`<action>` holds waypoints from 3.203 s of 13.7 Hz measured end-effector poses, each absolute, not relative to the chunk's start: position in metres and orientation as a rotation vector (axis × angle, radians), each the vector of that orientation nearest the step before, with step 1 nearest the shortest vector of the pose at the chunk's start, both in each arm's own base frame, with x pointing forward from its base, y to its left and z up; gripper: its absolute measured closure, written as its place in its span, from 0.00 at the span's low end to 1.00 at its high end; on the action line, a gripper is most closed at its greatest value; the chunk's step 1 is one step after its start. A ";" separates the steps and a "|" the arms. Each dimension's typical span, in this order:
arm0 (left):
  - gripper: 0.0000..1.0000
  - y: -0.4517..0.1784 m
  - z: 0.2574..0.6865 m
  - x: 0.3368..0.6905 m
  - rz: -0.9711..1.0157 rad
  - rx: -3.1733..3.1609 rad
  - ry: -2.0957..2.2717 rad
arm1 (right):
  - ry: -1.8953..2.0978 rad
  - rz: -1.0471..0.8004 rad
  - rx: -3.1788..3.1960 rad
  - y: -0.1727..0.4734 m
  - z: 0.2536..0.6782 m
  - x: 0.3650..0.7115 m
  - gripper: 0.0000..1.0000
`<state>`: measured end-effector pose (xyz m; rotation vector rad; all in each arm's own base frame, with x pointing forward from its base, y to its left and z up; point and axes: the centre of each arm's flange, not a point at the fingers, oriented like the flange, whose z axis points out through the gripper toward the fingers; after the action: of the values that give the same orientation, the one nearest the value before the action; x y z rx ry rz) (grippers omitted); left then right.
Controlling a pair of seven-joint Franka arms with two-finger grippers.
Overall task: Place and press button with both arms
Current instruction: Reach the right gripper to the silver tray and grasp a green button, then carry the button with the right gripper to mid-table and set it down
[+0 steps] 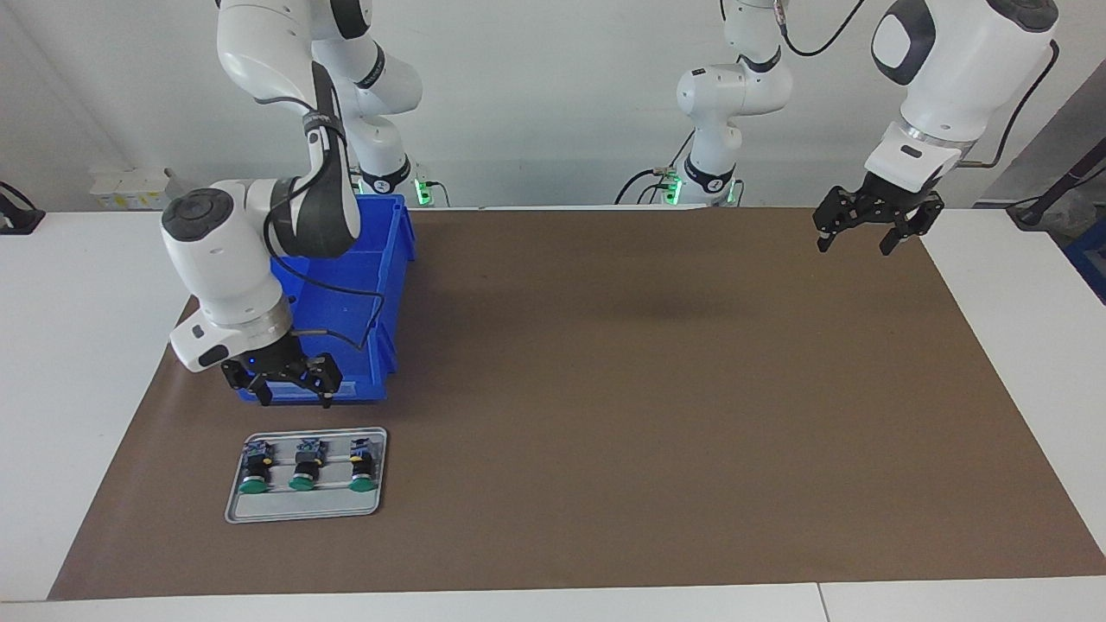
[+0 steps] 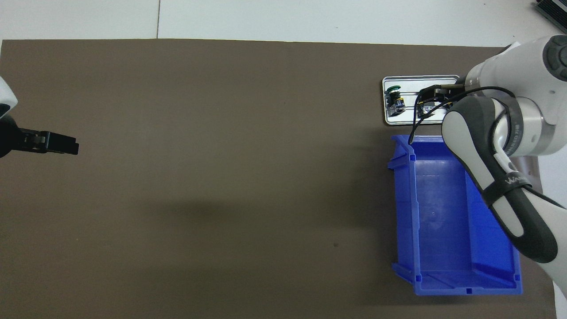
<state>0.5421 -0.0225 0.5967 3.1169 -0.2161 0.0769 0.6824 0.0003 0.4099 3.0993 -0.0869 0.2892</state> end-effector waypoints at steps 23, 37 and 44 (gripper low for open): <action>0.00 -0.023 0.597 0.542 0.077 3.117 -0.216 | -0.195 0.327 3.115 0.020 0.383 0.690 0.59; 0.00 -0.023 0.597 0.542 0.077 3.117 -0.216 | -1.880 0.162 2.730 0.367 0.430 0.570 0.59; 0.00 -0.023 0.597 0.542 0.077 3.117 -0.216 | -2.117 0.109 2.496 0.460 0.396 0.537 0.59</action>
<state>0.5421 -0.0225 0.5967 3.1169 -0.2160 0.0769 0.5367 0.4599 0.3964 2.4962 -2.1170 0.1089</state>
